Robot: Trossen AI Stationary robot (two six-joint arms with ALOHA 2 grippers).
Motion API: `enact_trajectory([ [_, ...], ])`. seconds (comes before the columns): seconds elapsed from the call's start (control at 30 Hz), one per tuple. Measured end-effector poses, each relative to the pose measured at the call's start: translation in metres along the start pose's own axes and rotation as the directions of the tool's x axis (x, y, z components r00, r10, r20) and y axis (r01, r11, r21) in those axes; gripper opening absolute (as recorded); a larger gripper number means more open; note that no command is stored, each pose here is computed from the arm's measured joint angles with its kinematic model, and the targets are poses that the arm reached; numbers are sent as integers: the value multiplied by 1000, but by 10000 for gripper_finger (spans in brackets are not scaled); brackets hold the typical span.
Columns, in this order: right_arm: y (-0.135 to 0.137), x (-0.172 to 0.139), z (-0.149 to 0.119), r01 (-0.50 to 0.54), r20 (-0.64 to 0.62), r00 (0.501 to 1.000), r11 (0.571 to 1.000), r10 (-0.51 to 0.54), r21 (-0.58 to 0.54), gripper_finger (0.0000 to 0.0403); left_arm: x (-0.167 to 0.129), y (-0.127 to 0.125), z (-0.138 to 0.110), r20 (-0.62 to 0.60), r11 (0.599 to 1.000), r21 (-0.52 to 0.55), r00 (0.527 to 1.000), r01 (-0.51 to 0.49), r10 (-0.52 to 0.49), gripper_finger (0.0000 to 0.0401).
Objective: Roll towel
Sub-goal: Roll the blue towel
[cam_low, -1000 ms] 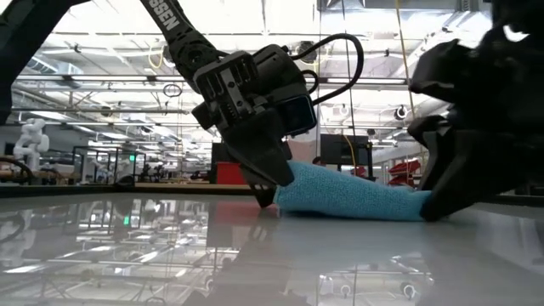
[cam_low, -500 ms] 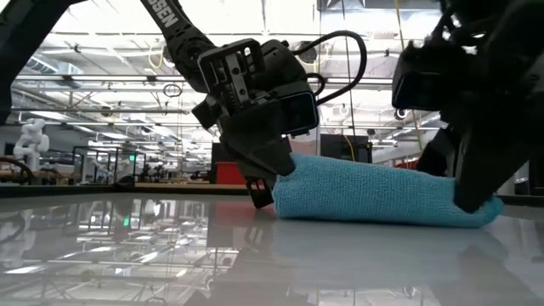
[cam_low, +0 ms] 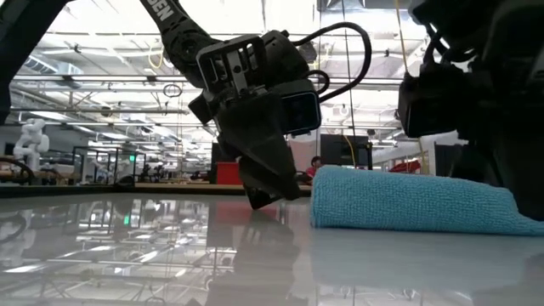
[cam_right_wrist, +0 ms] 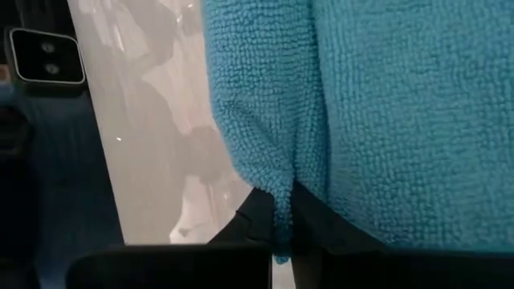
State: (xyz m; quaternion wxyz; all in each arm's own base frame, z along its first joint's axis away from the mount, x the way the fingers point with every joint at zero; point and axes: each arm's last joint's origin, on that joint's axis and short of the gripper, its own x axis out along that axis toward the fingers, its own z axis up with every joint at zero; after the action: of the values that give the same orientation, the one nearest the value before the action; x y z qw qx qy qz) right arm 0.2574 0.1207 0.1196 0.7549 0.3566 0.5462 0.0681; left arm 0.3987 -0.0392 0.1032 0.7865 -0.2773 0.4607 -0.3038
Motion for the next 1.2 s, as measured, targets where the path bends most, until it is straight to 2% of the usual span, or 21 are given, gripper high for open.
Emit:
enact_trajectory([
  [0.1, -3, 1, -3, -4, -2, 1000, 1000, 4, 18, 6, -2, 0, 5, 11, 1000, 16, 1000, -1, 1, 145],
  [0.17, -4, 1, -4, -6, 3, 1000, 1000, 6, 19, 6, -4, -5, 6, 16, 998, 66, 1000, -19, 18, 150],
  [0.23, -3, 1, -4, -17, 9, 1000, 1000, 17, 16, 6, -6, -15, 9, 38, 984, 155, 996, -83, 79, 151],
  [0.37, -3, 1, -2, -29, 20, 999, 999, 29, 14, 6, -12, -42, 12, 81, 903, 355, 970, -242, 228, 151],
  [0.53, -4, 1, -1, -29, 25, 999, 1000, 29, 10, 6, -4, -60, 8, 92, 806, 527, 961, -269, 260, 157],
  [0.8, -4, 1, 0, -31, 29, 999, 999, 30, 10, 6, 10, -76, 3, 106, 755, 580, 947, -306, 303, 240],
  [0.9, -4, 1, 0, -30, 30, 999, 999, 30, 9, 6, 18, -82, -3, 139, 691, 588, 894, -421, 426, 255],
  [1.0, -4, 1, 0, -31, 30, 999, 999, 30, 10, 6, 27, -94, -6, 178, 618, 645, 874, -450, 451, 256],
  [1.13, -4, 1, 0, -31, 30, 999, 999, 31, 11, 6, 36, -102, -12, 252, 490, 667, 788, -562, 561, 246],
  [1.2, -4, 1, 0, -31, 30, 999, 999, 31, 12, 6, 36, -103, -12, 269, 469, 662, 770, -584, 579, 240],
])
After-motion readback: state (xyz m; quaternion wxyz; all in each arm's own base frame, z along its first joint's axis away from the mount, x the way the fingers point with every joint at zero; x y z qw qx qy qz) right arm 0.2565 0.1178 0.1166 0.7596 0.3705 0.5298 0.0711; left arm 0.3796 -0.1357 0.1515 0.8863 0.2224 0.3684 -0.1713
